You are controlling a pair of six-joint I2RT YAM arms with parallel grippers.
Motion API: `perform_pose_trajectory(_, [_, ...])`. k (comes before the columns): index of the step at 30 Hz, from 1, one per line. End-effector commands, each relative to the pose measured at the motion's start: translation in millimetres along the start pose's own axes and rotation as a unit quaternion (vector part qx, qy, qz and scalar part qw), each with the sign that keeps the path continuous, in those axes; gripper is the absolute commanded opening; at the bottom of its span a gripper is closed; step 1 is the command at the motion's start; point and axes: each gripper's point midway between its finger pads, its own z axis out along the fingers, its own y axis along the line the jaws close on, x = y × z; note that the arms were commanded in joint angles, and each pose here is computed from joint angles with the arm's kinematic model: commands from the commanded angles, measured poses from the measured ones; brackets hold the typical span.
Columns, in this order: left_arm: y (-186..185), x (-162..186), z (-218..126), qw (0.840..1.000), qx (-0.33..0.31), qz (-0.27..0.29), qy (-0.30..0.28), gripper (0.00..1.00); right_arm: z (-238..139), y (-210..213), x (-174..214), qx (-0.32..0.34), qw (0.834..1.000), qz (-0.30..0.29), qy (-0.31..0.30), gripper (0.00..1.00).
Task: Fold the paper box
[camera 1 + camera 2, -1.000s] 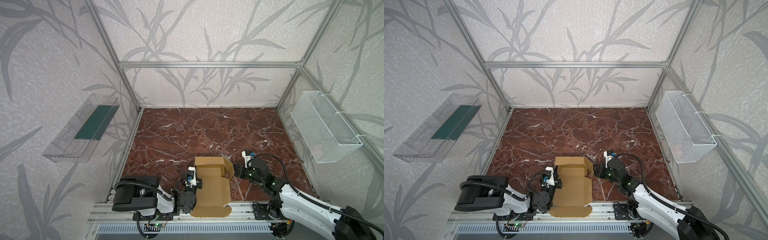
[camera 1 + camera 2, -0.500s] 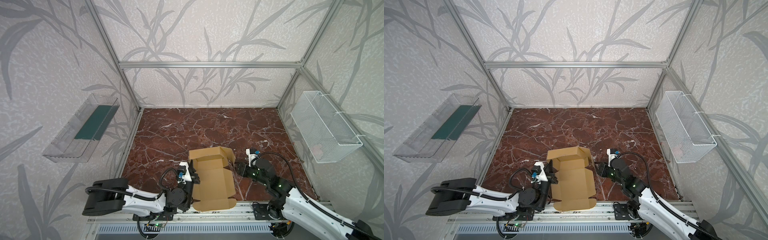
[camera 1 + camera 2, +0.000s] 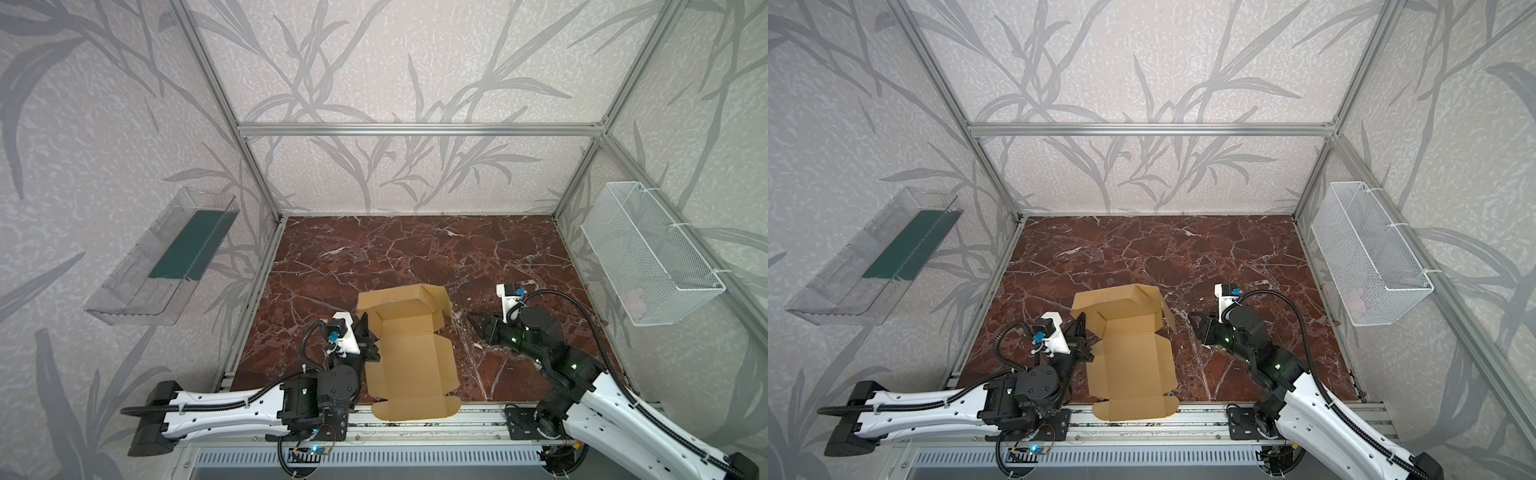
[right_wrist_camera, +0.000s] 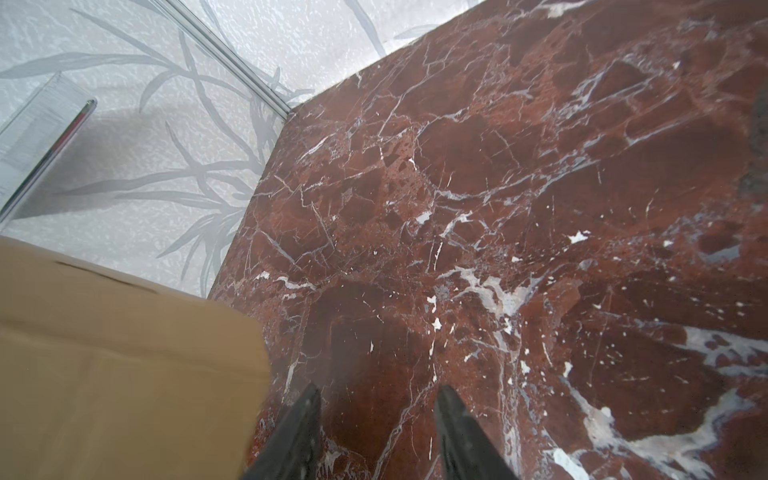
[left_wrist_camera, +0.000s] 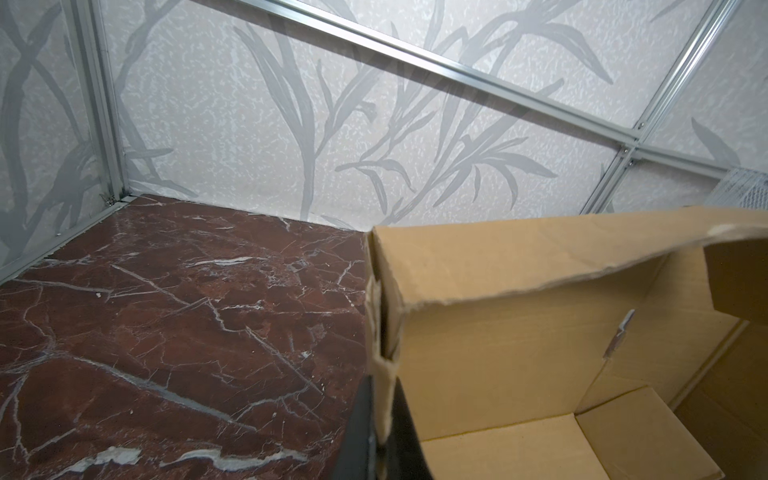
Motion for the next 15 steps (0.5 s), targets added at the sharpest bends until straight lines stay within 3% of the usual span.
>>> perform_pose_trajectory(1, [-0.1, 10.3, 1.5, 1.000, -0.004, 0.012, 0.013, 0.00, -1.4, 11.5, -21.8, -0.001, 1.000, -0.022, -0.021, 0.47])
perform_pose_trajectory(5, [-4.6, 8.9, 2.5, 1.000, -0.001, 0.016, 0.009, 0.00, 6.0, 22.4, -23.7, -0.020, 0.999, -0.036, -0.003, 0.47])
perform_pose_trajectory(15, [-1.6, 14.4, 2.4, 1.000, -0.002, 0.007, 0.011, 0.00, 26.7, 33.4, 0.7, -0.085, 0.996, -0.006, 0.037, 0.47])
